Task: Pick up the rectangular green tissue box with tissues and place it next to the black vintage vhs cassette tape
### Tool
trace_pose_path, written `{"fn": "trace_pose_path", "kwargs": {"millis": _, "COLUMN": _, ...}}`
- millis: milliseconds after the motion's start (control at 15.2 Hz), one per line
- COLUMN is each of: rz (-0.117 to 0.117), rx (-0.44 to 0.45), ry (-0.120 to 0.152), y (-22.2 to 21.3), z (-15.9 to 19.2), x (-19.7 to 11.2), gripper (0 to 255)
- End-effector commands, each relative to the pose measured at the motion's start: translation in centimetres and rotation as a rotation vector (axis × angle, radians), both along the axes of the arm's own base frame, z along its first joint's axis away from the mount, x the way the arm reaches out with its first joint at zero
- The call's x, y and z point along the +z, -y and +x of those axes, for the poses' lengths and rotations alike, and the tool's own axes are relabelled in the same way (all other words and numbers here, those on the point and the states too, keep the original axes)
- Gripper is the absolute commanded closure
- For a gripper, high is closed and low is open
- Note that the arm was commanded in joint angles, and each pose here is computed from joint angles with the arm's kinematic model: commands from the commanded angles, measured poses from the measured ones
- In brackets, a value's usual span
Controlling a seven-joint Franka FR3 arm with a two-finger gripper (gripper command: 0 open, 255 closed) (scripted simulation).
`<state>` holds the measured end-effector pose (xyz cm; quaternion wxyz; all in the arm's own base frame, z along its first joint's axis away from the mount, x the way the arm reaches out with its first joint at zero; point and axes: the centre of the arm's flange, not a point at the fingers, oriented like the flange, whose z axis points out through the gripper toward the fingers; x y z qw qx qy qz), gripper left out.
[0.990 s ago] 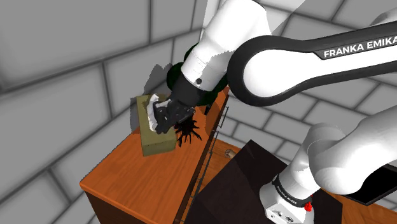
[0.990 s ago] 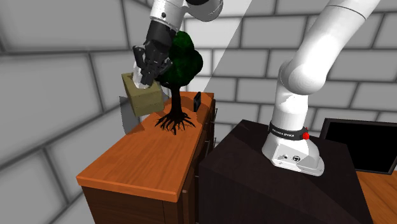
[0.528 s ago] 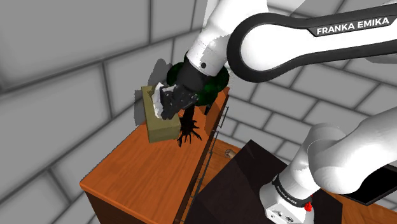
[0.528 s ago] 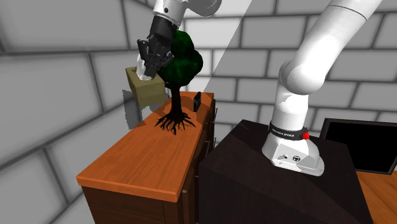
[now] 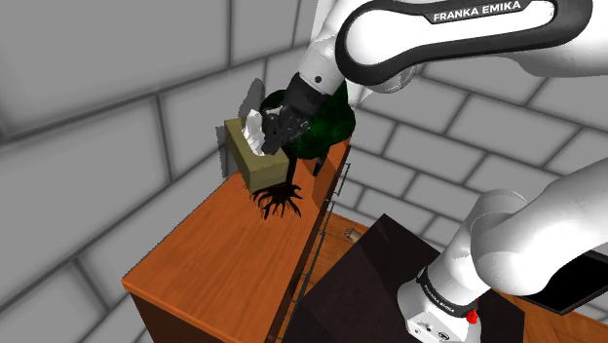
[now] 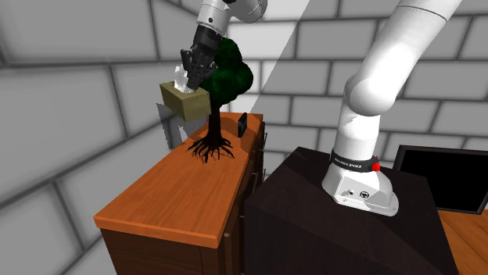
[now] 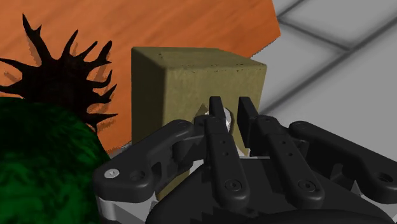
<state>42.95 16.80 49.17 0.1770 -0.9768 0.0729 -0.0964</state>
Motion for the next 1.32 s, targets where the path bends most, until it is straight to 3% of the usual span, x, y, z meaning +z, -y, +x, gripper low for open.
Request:
{"fn": "trace_pose_path", "kwargs": {"millis": 0, "rz": 0.0, "rx": -0.001, "ry": 0.001, "y": 2.4, "z": 1.5, "x": 0.0, "gripper": 255}}
{"fn": "trace_pose_path", "kwargs": {"millis": 1254, "rz": 0.0, "rx": -0.001, "ry": 0.001, "y": 23.2, "z": 15.6, "x": 0.1, "gripper": 255}}
